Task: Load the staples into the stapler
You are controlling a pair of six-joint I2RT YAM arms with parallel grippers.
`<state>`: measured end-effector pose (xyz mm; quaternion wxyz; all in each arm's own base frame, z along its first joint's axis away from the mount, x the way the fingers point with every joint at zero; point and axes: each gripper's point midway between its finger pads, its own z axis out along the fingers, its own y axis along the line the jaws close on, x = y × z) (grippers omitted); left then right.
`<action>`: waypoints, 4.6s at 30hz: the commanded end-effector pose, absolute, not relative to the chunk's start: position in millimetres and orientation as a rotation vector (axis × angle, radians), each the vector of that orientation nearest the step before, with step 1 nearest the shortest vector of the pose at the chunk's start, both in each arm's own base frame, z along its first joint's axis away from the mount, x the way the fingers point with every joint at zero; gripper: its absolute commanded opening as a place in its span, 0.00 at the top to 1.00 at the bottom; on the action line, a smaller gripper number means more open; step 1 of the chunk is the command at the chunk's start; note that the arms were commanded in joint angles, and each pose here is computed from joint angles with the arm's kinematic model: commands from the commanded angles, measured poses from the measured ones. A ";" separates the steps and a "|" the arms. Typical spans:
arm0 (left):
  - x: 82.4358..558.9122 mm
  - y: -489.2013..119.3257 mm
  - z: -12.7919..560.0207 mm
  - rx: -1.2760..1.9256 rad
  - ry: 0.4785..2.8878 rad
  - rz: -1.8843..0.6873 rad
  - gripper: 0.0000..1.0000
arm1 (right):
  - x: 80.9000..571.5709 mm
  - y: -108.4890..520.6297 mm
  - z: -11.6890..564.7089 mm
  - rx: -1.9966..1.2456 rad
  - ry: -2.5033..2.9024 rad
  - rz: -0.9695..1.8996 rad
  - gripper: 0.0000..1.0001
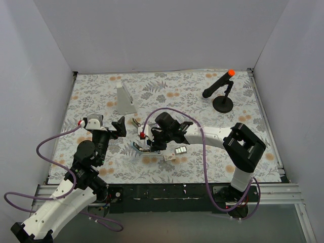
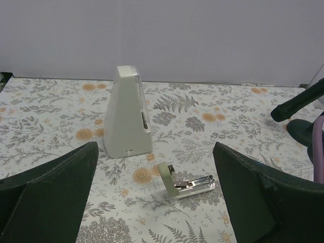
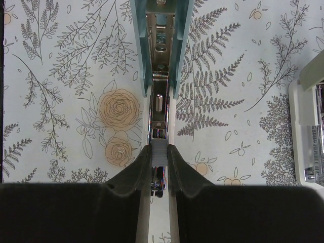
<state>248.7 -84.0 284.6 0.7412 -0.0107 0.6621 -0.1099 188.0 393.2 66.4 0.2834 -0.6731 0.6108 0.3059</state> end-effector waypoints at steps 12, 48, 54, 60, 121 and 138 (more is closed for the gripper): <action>251.0 -85.0 280.6 -0.008 1.460 -0.231 0.02 | 184.0 397.5 64.5 -1.833 1.607 0.844 0.92; 252.4 -86.5 279.7 -0.003 1.467 -0.236 0.02 | 193.9 396.4 96.0 -1.634 1.744 0.816 0.99; 252.6 -86.5 279.0 -0.002 1.468 -0.235 0.02 | 189.4 394.9 92.2 -1.634 1.771 0.838 0.99; 252.8 -86.5 279.4 -0.003 1.468 -0.236 0.02 | 190.0 392.6 84.5 -1.634 1.802 0.825 0.99; 253.4 -87.3 279.2 -0.001 1.472 -0.241 0.02 | 182.7 388.5 77.5 -1.635 1.943 0.827 0.99; 253.3 -87.1 280.3 -0.002 1.469 -0.245 0.02 | 186.9 390.6 99.6 -1.536 1.960 0.822 0.99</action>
